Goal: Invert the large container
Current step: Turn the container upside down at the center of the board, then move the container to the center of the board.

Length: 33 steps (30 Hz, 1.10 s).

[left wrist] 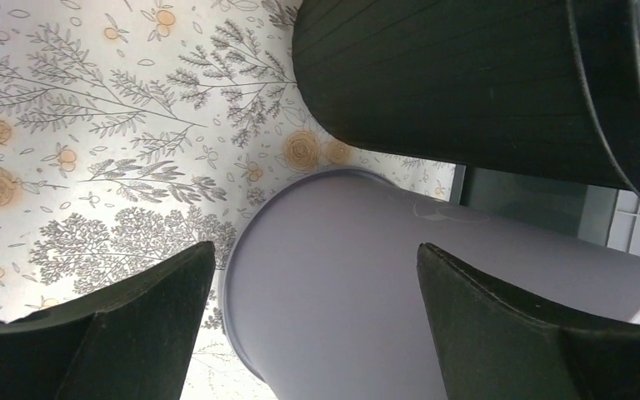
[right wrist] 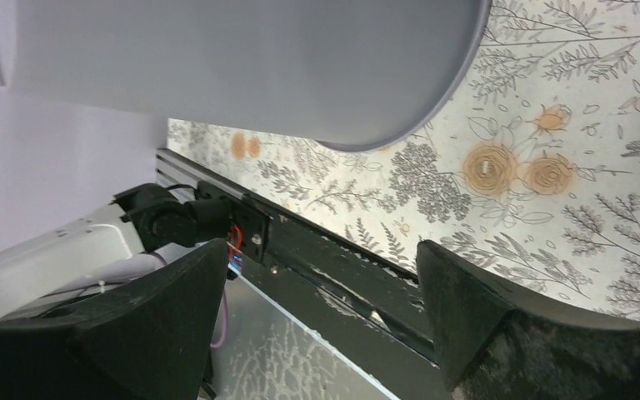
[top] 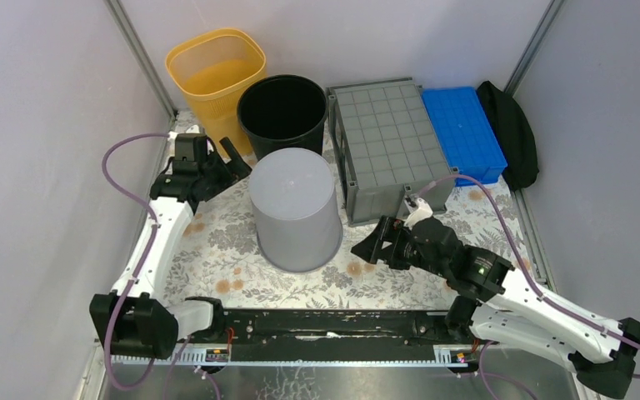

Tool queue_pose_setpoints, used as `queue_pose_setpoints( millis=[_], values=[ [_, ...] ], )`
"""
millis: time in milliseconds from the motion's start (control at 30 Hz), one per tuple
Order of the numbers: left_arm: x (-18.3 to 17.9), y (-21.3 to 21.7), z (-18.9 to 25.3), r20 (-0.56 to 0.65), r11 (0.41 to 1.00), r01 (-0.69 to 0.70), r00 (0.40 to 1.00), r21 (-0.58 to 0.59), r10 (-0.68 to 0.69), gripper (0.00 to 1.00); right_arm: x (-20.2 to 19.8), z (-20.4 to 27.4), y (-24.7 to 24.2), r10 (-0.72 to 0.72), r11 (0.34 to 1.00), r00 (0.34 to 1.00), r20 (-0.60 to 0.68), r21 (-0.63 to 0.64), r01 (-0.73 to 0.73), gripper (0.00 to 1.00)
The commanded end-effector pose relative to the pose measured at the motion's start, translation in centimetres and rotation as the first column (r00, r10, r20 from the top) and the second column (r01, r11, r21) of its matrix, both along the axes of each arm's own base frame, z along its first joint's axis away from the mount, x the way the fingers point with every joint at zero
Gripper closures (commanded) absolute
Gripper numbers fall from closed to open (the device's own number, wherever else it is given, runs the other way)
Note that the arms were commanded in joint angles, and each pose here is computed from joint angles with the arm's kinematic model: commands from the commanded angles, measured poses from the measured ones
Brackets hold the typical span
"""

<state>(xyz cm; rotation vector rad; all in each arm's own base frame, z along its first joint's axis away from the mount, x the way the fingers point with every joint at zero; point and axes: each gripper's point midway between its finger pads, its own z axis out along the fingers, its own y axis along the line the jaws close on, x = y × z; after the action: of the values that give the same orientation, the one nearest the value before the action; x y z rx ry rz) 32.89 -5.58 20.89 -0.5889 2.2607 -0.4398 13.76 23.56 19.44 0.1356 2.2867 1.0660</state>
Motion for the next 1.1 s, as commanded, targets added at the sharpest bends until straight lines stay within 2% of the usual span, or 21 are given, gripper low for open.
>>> queue_pose_setpoints(
  millis=[0,200,433,800,1067],
  values=[
    [2.2,-1.4,1.2,0.103,1.0,0.006,0.995,0.021,-0.009,0.03,0.2,0.3,-0.5,0.02,0.997,0.999,0.027,-0.073,-0.018,0.11],
    [2.4,-5.2,-2.3,0.023,0.994,0.087,0.996,0.059,-0.089,0.05,0.2,4.7,-1.6,0.014,0.998,0.995,0.096,-0.058,-0.008,0.11],
    [-1.2,-8.8,-4.6,0.009,0.987,0.15,0.989,0.057,-0.15,0.07,-0.5,9.1,-3.5,0.0,1.0,0.987,0.161,-0.025,0.004,0.11],
    [-5.9,-10.2,-6.9,-0.031,0.984,0.175,0.984,0.034,-0.174,0.07,-1.9,9.4,-3.4,0.047,0.999,0.988,0.146,0.018,-0.05,0.12],
    [-9.8,-13.9,-8.2,-0.068,0.964,0.266,0.962,0.016,-0.264,0.06,-4.5,15.8,-3.6,0.139,0.975,0.963,0.233,0.14,-0.175,0.12]
  ],
)
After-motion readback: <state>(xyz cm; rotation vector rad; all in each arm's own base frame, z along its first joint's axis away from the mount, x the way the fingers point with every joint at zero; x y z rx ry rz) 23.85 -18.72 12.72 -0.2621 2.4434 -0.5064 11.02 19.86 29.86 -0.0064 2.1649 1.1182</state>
